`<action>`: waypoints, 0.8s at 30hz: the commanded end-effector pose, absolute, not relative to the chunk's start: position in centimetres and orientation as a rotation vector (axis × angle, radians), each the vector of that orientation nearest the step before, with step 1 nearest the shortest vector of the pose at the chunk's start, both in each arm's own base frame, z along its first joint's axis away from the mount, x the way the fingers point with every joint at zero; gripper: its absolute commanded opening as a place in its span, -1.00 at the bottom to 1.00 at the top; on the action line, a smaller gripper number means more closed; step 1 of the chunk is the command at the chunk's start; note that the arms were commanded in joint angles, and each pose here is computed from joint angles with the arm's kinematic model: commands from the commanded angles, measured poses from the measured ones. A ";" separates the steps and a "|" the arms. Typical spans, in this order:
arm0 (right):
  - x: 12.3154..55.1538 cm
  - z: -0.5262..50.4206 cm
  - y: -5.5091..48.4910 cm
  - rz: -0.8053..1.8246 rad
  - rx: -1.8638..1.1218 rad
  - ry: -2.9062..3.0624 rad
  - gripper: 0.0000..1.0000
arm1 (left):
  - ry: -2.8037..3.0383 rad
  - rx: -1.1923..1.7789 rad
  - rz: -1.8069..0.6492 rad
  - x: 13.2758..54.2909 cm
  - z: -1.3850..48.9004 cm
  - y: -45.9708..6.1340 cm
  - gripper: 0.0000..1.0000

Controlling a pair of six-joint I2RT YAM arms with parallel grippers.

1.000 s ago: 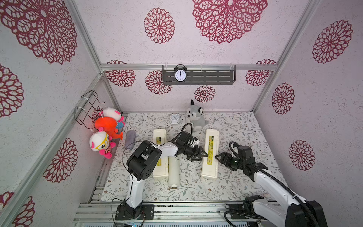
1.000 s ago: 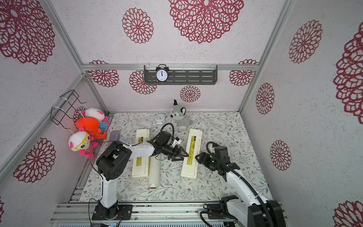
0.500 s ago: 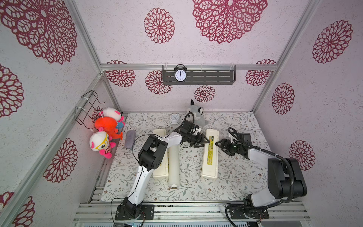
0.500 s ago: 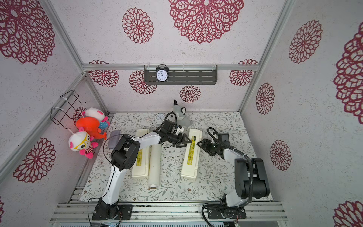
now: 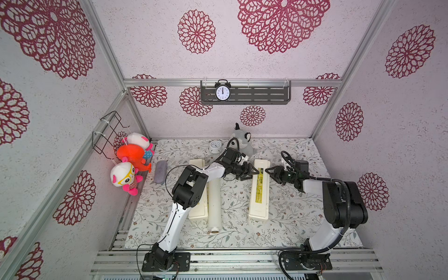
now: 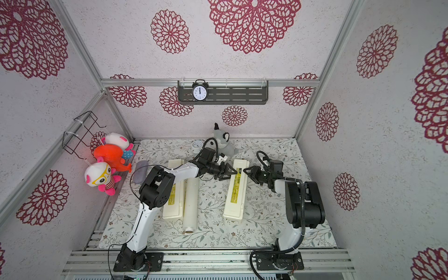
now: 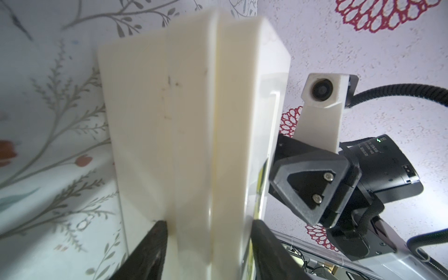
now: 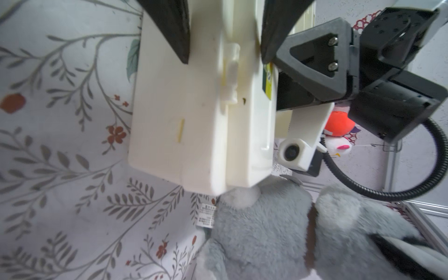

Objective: Put plastic wrap rolls into dispensers
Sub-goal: Close the lid on the plastic wrap cutting box.

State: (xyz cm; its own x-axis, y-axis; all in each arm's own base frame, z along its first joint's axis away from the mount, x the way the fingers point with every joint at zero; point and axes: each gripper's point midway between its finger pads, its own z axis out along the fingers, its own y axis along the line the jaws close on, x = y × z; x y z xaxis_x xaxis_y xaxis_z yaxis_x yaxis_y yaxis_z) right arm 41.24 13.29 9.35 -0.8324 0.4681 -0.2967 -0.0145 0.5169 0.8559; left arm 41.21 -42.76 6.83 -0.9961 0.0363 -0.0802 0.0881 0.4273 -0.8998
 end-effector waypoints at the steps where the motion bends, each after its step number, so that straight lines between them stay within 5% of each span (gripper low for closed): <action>1: 40.2 9.3 15.2 1.412 0.319 2.256 -0.17 | 2.688 0.026 -1.606 40.4 3.2 -42.6 0.17; 17: 39.8 9.1 16.0 1.431 0.300 2.276 0.59 | 2.731 0.100 -1.609 37.9 2.9 -45.0 0.20; 24: 40.6 10.1 16.6 1.461 0.260 2.248 0.55 | 2.726 0.134 -1.625 37.2 3.3 -45.7 0.24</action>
State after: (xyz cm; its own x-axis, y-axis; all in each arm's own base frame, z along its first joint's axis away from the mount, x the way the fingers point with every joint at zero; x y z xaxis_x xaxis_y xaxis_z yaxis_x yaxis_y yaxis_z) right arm 40.81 13.64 7.76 -0.8468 0.4807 -0.2279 0.0350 0.4778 0.8778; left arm 40.92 -43.38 6.91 -0.9959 0.0312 -0.0846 0.0900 0.4100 -0.9076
